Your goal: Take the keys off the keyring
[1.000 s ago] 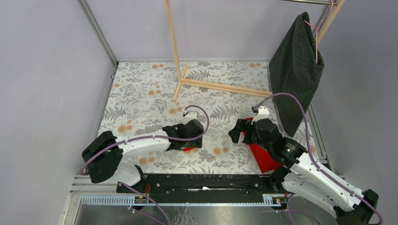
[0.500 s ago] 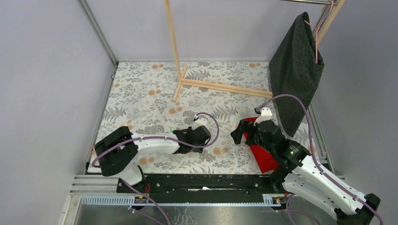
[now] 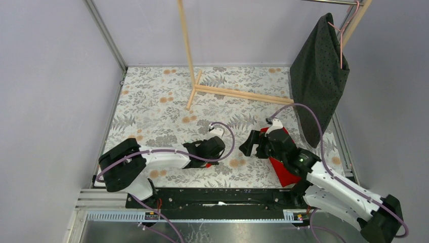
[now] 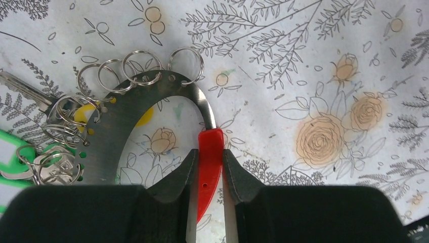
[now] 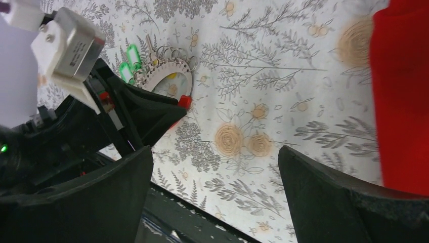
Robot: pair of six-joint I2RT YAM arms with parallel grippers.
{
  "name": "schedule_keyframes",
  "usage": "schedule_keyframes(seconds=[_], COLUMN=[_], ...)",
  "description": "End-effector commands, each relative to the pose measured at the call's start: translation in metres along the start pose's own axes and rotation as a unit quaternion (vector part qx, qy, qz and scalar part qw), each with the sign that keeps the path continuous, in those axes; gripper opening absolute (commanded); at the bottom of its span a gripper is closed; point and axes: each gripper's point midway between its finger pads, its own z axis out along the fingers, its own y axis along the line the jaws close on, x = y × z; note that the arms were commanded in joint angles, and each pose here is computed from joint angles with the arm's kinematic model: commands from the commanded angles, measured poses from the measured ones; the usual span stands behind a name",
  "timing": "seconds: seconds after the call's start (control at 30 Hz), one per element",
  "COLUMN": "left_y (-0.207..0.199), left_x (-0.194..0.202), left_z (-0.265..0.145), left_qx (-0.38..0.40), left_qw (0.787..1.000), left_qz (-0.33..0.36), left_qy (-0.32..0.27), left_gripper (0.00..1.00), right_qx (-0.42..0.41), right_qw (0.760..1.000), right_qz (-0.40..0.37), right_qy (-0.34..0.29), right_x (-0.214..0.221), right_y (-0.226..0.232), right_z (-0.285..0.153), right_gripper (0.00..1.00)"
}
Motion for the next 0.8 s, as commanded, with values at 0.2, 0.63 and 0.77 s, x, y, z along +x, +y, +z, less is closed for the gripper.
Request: schedule_keyframes(seconds=[0.2,0.63,0.77], left_y=[-0.016,-0.025,-0.025], left_x=[-0.018,-0.025,-0.025], left_z=[-0.023,-0.039,-0.040], left_qx=[0.064,0.107,0.110], left_qw=[0.997,0.992,0.991], left_qz=[-0.006,-0.011,-0.008], left_qy=[-0.045,-0.071,-0.069], left_gripper=[0.03,0.01,0.01], right_qx=[-0.072,-0.099,-0.109], right_qw=[0.991,0.979,0.974], right_qz=[0.108,0.151,0.160], right_qy=[0.015,0.093,0.117], right_x=[-0.003,0.028,0.037], right_y=[0.044,0.059,0.065], right_z=[0.037,0.092,0.105], right_gripper=[1.00,0.87,0.81])
